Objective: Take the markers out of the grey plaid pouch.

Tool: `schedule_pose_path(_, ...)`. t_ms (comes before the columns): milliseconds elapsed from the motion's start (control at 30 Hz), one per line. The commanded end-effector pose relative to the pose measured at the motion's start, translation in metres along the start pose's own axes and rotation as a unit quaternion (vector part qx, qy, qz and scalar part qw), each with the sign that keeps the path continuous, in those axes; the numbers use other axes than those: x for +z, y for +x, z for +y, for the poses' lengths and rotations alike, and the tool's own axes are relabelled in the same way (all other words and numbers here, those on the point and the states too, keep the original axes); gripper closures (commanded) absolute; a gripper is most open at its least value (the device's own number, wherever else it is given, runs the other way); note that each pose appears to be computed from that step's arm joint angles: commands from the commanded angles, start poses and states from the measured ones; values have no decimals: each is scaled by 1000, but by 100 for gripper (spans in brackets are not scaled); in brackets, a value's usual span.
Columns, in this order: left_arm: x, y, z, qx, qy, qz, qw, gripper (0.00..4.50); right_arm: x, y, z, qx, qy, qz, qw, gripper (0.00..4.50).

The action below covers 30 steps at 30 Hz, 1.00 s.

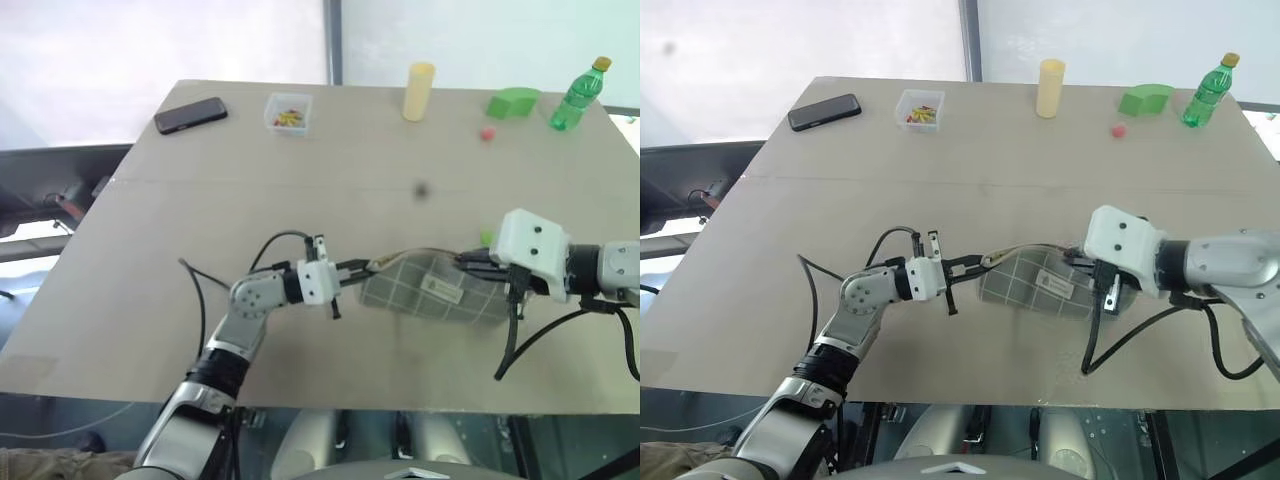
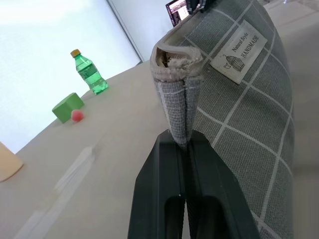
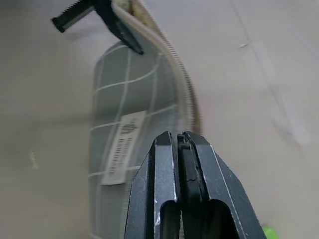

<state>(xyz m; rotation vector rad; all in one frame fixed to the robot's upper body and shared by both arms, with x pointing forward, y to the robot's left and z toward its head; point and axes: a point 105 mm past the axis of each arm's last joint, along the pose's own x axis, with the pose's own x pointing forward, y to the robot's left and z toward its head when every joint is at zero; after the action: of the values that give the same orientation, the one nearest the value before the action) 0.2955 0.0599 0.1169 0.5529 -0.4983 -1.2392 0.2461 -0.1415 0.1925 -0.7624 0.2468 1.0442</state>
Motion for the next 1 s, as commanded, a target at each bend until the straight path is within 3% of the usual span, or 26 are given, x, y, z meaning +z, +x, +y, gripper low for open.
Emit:
schedule_pose_path(33,1,-1,-1,4,0,-9,1000,450,0,-4,0,-11,-14,10,1000,431)
schedule_pose_path(400,-2,-3,-6,-4,4,-8,1000,450,-3,-13,-40,-100,-15,13,995,431)
schedule_pose_path(1000,-3,-5,-6,-1,3,-7,1000,450,-8,-10,-4,0,-16,20,1000,431)
